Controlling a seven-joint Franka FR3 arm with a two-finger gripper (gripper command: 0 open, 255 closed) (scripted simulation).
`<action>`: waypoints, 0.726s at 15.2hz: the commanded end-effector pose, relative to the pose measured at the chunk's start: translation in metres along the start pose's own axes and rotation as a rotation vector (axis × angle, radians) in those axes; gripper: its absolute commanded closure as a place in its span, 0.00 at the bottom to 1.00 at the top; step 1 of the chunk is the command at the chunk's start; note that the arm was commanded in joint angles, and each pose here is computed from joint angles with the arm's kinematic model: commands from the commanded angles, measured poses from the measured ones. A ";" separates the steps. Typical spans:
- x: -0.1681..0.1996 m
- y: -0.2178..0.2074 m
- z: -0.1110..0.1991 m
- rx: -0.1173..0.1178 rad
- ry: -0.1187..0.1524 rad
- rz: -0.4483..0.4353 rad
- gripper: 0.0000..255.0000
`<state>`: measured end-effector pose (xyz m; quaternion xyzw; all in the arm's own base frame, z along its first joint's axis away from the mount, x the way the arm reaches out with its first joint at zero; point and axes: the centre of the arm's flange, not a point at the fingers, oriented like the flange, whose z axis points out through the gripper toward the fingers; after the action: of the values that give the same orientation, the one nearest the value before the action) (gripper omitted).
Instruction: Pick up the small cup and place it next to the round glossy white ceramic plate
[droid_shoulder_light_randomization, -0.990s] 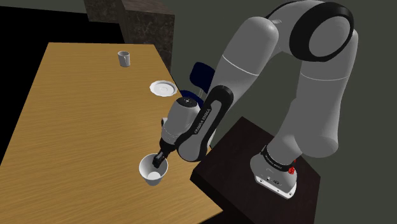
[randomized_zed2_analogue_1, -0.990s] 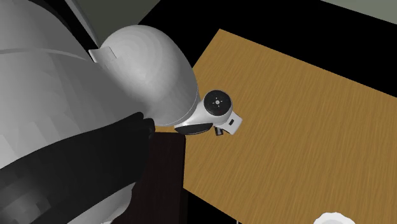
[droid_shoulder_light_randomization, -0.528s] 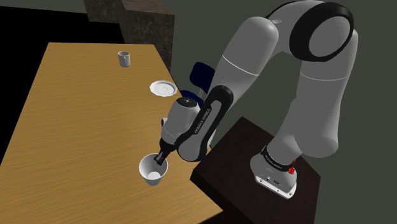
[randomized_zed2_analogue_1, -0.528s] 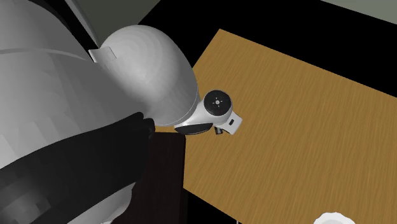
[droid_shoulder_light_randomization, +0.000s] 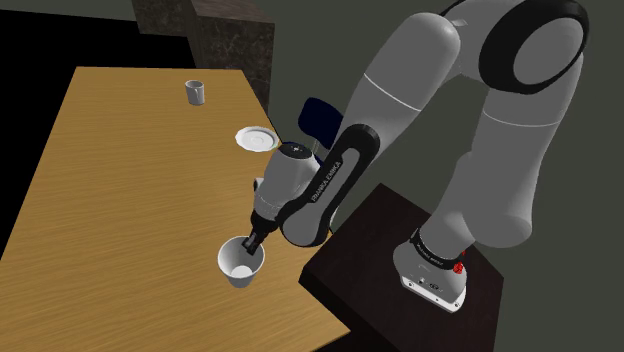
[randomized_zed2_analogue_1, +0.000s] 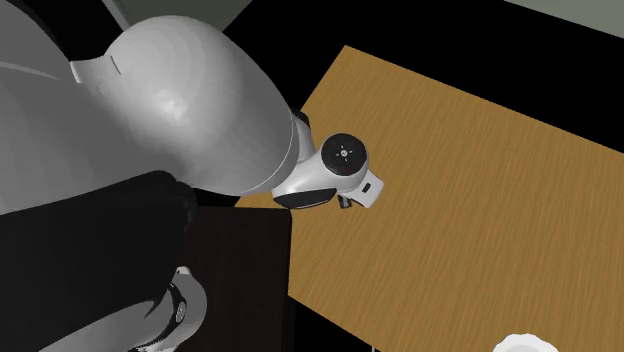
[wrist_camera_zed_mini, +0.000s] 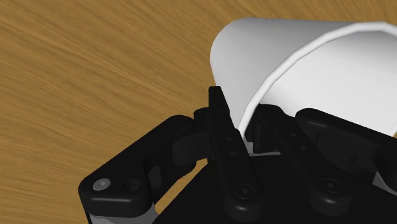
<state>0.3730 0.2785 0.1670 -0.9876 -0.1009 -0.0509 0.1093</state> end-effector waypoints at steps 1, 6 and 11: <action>0.001 -0.003 -0.011 0.000 0.000 0.000 1.00; 0.004 -0.008 -0.037 0.000 0.000 0.000 1.00; 0.007 -0.014 -0.062 0.000 0.000 0.000 1.00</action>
<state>0.3714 0.2790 0.2257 -0.9875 -0.1010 -0.0510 0.1094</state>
